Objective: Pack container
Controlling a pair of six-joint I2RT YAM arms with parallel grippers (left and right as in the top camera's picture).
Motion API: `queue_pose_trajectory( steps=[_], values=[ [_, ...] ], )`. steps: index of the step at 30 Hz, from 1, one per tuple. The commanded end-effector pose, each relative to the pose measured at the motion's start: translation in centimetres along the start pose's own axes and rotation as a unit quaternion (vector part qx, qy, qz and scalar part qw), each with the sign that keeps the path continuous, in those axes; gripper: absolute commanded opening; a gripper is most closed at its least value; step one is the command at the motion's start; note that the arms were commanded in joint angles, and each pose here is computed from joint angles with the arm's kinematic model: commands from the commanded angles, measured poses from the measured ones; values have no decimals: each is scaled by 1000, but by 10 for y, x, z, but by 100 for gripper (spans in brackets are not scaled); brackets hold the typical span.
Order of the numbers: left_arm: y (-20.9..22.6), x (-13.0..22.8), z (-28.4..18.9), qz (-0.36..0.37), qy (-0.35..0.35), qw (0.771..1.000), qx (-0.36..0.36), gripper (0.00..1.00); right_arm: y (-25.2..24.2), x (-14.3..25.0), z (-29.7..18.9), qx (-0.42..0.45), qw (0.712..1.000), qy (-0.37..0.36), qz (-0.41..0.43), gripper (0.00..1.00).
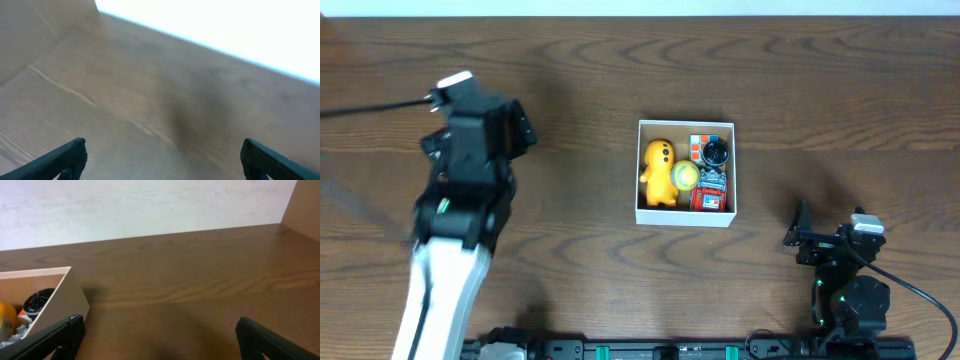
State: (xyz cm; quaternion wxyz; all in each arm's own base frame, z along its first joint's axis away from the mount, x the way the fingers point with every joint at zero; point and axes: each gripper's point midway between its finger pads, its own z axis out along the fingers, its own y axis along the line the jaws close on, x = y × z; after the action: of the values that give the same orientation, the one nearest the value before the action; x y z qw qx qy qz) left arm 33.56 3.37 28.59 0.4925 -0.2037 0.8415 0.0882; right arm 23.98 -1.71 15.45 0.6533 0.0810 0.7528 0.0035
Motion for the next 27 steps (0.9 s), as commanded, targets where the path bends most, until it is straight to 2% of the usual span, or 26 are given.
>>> queue_pose_trajectory(
  steps=[1,7,13,19,23,27],
  values=[
    [19,-31,-48,-35,-72,997,14,98,-2,0,0,2,1000,-3,-4,99],
    [56,-59,-137,-98,-187,976,57,98,-2,1,0,3,1000,-3,-4,99],
    [100,-23,-193,-111,-210,969,64,98,-2,1,0,3,1000,-3,-4,99],
    [121,23,-190,-121,-200,972,39,98,-2,1,0,3,1000,-3,-4,99],
    [125,49,-162,-149,-189,970,11,98,-2,0,0,3,1000,-3,-4,99],
    [110,61,-125,-160,-205,965,33,98,-2,1,0,3,1000,-3,-4,99]
  ],
)
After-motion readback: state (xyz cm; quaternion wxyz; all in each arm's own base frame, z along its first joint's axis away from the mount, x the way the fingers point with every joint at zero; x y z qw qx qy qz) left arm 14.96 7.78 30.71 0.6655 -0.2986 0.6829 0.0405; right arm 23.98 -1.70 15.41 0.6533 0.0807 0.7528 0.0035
